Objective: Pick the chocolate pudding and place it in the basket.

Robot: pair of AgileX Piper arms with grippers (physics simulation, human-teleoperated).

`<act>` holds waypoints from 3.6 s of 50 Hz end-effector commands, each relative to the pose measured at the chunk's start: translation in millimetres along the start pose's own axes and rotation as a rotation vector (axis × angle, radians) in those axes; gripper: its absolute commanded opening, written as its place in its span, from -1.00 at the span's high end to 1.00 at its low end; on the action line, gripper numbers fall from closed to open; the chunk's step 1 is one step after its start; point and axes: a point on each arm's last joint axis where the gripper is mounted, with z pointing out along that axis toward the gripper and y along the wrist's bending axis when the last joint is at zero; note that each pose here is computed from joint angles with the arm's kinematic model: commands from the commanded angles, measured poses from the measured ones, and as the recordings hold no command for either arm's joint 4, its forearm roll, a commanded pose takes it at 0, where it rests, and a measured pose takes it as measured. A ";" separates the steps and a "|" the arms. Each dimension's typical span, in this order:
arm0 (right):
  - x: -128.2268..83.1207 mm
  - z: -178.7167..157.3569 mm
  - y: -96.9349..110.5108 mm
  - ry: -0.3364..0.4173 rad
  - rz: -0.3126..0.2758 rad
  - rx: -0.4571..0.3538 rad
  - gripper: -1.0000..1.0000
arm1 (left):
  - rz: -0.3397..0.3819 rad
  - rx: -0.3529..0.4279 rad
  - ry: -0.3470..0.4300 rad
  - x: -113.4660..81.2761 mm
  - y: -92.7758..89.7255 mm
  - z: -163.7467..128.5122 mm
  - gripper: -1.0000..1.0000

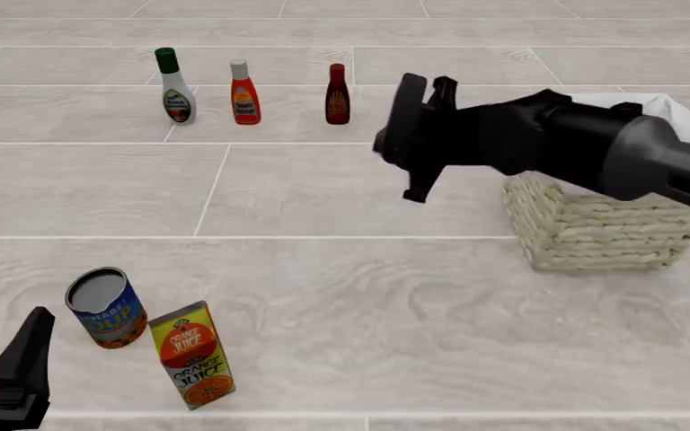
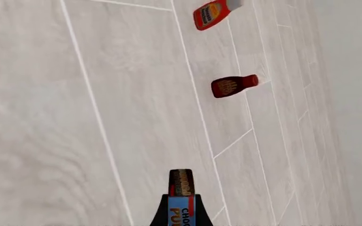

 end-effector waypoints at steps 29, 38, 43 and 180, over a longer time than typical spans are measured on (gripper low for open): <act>-23.9 -101.3 -26.8 -0.113 0.208 0.119 1.00 | -0.002 0.000 0.001 0.3 0.0 0.1 -1.00; -21.4 -112.6 -36.2 -0.096 0.293 0.119 1.00 | -0.002 -0.001 0.001 0.2 0.0 0.1 -1.00; -15.5 -118.3 -49.5 -0.079 0.371 0.142 1.00 | -0.002 0.000 0.001 0.2 0.0 0.1 -1.00; 160.0 -113.7 -161.8 0.406 0.440 0.307 1.00 | -0.002 0.000 0.001 0.2 0.0 0.1 -1.00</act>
